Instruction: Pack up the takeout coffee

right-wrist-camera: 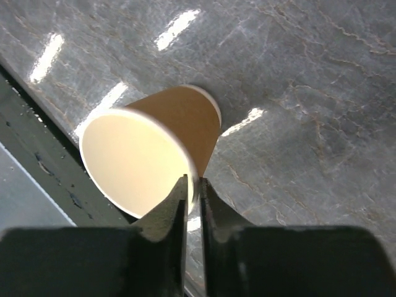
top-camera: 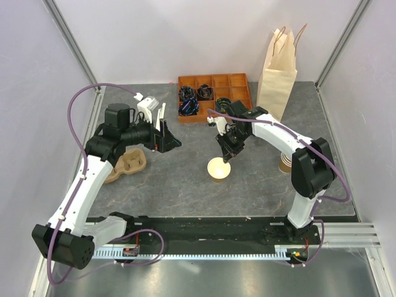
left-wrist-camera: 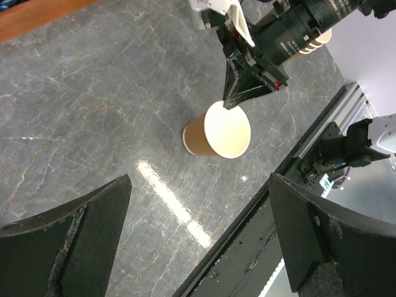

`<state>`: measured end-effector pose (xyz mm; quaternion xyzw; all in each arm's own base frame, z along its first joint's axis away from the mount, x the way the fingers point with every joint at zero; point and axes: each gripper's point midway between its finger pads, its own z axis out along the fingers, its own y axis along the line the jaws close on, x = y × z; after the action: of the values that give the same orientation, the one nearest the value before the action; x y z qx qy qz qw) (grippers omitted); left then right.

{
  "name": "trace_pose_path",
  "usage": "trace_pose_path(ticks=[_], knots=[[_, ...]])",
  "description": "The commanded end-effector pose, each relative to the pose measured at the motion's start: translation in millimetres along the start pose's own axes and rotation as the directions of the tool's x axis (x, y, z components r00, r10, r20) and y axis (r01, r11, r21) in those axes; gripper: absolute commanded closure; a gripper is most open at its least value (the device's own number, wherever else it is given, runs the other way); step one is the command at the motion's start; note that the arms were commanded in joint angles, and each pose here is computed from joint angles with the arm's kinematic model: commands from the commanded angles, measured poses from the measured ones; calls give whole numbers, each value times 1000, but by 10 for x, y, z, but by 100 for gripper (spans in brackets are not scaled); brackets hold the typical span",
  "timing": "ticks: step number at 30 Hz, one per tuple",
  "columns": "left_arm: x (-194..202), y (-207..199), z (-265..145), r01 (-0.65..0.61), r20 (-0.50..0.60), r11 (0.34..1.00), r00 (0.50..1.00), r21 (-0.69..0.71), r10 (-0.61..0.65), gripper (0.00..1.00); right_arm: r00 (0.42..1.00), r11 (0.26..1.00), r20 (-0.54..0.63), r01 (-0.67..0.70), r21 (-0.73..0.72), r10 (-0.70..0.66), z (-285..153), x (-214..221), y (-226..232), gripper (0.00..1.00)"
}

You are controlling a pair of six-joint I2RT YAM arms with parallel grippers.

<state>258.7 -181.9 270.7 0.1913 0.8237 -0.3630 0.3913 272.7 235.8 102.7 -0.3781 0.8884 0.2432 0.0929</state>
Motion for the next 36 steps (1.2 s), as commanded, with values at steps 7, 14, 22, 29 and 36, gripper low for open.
trace_pose_path(ticks=[7,14,22,29,36], knots=[[134,-50,-62,-23,-25,999,999,29,24,0,997,995,19,68,71,-70,-341,-64,-38,36],[88,-90,-125,-49,-8,998,999,33,49,0,973,950,-113,224,218,-204,-861,288,-420,30],[91,-72,-122,-16,-14,999,1000,28,16,0,810,782,-459,533,322,-364,-1063,822,-961,34],[102,-31,-101,13,-18,1000,1000,22,-12,0,702,617,-565,689,381,-435,-1083,988,-1254,35],[83,-34,-100,50,-15,998,999,29,-50,1,590,485,-666,793,369,-456,-962,1417,-1414,39]])
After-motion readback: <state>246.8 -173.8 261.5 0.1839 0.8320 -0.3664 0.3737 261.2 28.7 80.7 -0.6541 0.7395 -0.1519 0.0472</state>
